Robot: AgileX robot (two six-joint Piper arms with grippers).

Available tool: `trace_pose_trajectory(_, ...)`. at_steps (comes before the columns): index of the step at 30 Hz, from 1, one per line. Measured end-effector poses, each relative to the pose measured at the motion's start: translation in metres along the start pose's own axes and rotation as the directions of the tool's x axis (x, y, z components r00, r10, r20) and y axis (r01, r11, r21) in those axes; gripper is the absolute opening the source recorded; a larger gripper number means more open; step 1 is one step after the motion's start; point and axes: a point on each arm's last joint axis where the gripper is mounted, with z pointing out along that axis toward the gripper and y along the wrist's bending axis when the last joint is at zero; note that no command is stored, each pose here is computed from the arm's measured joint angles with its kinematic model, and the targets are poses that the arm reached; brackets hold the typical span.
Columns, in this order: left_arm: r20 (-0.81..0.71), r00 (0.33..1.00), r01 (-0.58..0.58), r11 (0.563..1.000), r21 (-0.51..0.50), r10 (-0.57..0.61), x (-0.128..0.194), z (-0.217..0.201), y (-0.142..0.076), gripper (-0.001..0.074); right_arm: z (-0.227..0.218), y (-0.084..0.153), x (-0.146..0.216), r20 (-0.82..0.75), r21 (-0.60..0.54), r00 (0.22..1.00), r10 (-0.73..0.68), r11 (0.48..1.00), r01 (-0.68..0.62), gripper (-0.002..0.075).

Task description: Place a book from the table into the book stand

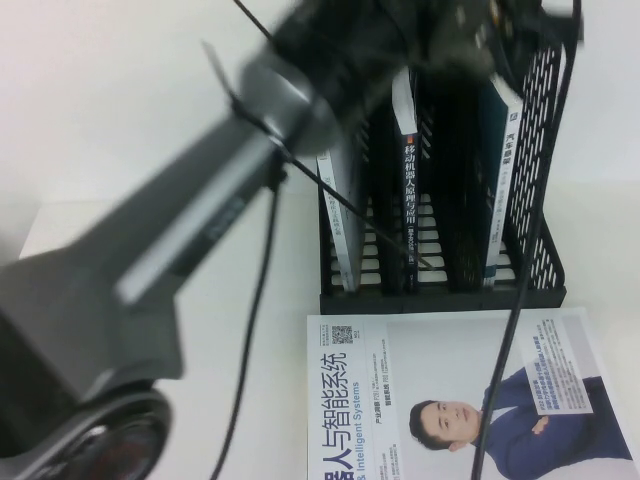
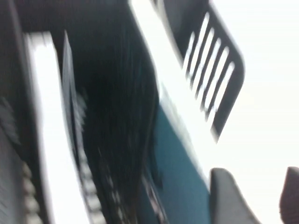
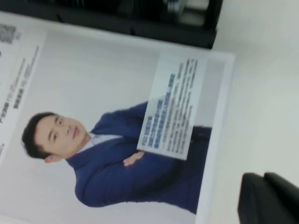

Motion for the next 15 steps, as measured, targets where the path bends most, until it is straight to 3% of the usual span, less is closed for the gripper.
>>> trace_pose_trajectory(4,0.122,0.991,-0.057,0.998,-0.034,0.061,-0.031,-0.049,-0.001,0.0092,-0.019,-0.001,0.004,0.077,0.013,0.997,-0.017,1.0,0.016,-0.0002)
trace_pose_trajectory(6,0.196,0.976,-0.08,0.993,-0.085,0.095,-0.046,-0.08,0.003,0.0038,-0.031,-0.003,0.007,0.12,0.024,0.992,-0.028,0.999,0.026,-0.0002)
trace_pose_trajectory(15,0.439,0.878,-0.023,0.932,-0.361,0.192,-0.085,-0.207,0.023,0.0001,-0.074,-0.006,0.026,0.302,0.047,0.952,-0.052,0.998,0.04,-0.0002)
